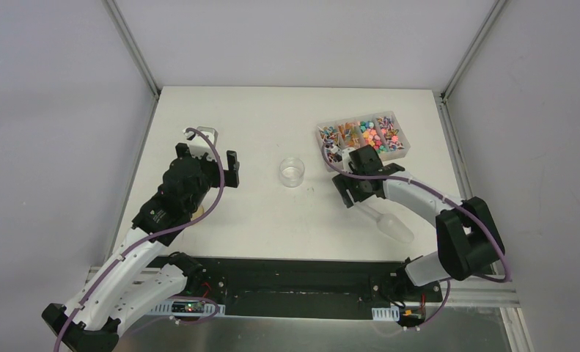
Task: Pack the candies
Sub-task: Pick up the spatula from the center of the board.
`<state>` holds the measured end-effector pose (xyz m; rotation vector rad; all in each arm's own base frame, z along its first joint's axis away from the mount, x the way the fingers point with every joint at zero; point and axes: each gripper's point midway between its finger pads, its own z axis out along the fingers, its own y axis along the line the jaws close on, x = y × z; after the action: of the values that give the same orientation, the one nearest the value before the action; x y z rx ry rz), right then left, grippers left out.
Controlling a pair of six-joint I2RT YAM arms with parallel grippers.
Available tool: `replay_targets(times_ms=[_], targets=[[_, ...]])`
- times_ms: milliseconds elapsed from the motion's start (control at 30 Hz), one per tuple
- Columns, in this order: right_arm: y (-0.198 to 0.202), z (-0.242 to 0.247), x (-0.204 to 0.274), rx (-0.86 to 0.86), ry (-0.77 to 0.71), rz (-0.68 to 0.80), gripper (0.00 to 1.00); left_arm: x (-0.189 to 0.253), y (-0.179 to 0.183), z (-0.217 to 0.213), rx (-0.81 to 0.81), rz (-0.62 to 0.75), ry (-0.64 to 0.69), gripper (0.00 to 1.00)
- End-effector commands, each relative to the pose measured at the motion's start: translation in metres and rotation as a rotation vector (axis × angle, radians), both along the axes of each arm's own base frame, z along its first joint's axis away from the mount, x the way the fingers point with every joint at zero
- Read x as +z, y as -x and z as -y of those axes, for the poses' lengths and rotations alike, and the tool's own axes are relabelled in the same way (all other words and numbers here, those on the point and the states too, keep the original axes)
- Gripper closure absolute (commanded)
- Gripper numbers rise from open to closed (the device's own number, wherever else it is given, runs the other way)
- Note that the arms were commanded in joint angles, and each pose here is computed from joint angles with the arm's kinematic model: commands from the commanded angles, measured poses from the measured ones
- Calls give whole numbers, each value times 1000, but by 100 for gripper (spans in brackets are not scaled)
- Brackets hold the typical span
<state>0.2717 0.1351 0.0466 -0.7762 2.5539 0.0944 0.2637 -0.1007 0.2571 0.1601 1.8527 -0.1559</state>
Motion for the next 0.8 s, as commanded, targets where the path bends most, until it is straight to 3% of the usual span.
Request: replay_targets(times_ms=[0,300,467,767], targets=[[-8,-3,-3,26,32,27,29,11,-4,-2,21,47,17,1],[-7,-10,-15,86,110,15,44,14,-3,-11,70,62,21,1],[-9,-16,-9,104,115,36,64,15,-5,-25,154,71,16,1],[-9,-31,32,133,41,101,98,9,-6,-16,106,57,7,2]])
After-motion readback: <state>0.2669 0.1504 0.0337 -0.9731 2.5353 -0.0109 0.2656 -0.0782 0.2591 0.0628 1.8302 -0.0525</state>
